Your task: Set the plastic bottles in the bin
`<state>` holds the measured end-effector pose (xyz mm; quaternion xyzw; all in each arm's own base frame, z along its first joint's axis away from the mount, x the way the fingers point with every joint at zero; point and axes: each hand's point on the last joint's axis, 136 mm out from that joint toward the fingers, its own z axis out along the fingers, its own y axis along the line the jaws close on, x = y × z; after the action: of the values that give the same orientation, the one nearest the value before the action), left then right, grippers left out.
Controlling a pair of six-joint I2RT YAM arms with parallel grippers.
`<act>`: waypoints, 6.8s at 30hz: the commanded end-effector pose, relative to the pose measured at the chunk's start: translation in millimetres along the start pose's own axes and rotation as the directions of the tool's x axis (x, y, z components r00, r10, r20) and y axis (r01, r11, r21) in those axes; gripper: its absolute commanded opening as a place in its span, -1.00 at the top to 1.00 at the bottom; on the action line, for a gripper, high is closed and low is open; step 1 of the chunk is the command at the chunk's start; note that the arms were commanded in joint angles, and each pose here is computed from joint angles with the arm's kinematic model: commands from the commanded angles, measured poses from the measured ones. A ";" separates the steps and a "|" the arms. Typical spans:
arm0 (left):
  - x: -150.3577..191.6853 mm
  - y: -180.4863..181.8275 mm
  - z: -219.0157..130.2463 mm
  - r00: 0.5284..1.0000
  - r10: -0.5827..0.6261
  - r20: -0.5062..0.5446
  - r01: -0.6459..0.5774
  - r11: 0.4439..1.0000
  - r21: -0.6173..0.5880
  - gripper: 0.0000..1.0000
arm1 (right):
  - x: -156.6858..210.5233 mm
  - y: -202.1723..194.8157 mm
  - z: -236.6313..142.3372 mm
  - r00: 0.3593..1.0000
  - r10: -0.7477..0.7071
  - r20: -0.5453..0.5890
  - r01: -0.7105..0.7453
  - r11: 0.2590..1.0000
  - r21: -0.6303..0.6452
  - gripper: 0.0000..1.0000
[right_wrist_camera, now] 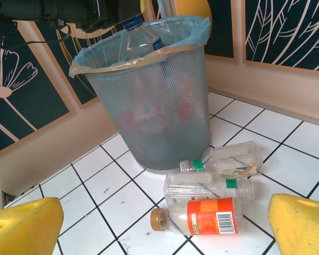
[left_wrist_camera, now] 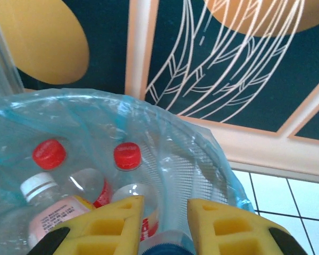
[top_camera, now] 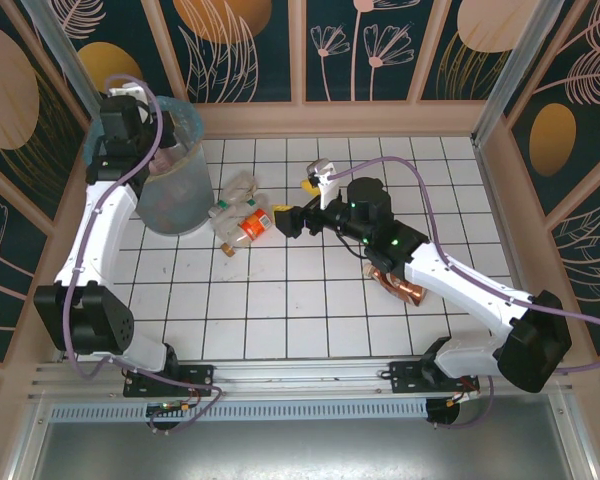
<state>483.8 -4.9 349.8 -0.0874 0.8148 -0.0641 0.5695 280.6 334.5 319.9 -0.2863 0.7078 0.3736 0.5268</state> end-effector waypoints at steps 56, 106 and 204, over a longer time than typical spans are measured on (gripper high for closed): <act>-68.1 15.4 -66.1 0.984 0.070 0.163 -0.050 0.991 -0.128 -0.05 | 109.0 -80.7 -18.2 0.869 0.390 -0.305 -0.207 0.846 0.492 -0.98; -4.4 -132.7 -130.0 0.941 0.205 0.268 -0.307 0.849 0.431 -0.22 | 266.9 -108.3 -213.7 0.503 0.864 0.012 -0.235 0.123 0.964 -0.98; 31.6 -241.8 -191.6 0.988 0.118 -0.099 0.060 0.294 0.954 0.68 | -48.1 37.6 -5.4 0.976 0.087 0.199 -0.032 0.963 -0.266 -0.43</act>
<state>312.2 -249.8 413.1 0.2852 0.6745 -0.5435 0.4102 259.7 353.2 349.0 -0.2986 0.6268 0.5105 0.5072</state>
